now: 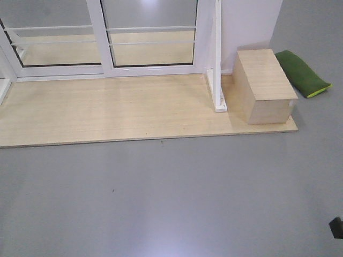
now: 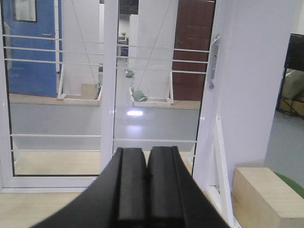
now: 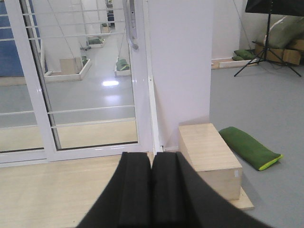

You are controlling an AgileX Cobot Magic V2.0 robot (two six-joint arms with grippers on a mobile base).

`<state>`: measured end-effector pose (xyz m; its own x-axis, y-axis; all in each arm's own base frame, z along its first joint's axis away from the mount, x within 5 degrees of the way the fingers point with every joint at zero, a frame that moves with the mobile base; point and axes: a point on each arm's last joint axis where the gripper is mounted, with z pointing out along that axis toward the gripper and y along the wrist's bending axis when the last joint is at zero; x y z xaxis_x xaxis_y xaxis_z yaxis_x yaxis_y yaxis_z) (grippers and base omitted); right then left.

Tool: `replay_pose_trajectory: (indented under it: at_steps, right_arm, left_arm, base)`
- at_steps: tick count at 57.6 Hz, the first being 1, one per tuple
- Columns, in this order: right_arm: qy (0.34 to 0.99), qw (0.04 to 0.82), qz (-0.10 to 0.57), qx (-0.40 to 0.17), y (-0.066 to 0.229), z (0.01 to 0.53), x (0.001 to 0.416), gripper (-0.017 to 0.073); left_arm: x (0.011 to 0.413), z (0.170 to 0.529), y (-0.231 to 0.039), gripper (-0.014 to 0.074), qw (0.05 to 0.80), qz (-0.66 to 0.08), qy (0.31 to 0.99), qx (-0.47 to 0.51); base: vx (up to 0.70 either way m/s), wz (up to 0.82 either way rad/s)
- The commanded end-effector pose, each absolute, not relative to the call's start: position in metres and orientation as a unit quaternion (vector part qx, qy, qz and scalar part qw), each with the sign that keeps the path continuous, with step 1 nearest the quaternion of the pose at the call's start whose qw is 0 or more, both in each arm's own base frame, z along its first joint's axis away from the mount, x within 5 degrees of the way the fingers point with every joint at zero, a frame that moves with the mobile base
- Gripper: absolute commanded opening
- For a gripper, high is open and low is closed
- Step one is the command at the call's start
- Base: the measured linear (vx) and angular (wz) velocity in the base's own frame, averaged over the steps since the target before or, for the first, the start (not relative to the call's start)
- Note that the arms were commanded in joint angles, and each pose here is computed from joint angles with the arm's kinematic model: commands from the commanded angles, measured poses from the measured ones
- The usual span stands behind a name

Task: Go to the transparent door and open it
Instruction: 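Drive up to the white-framed sliding glass door and stop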

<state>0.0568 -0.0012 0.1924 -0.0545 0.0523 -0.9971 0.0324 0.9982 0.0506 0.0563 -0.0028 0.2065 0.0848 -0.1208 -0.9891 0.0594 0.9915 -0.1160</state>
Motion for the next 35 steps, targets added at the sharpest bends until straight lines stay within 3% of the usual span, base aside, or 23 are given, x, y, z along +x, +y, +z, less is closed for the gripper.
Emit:
replay_pose_trajectory:
  at_steps: [1, 35]
  right_arm:
    - [0.696, 0.718, -0.002, 0.027, -0.0022, 0.1963, 0.0564, -0.0005]
    - [0.696, 0.718, -0.002, 0.027, -0.0022, 0.1963, 0.0564, -0.0005]
  left_arm:
    - [0.0557, 0.2046, -0.0033, -0.0003, 0.757, -0.072, 0.649, -0.024]
    - [0.0557, 0.2046, -0.0033, -0.0003, 0.757, -0.072, 0.649, -0.024]
  base:
    - [0.55, 0.14]
    - [0.54, 0.02]
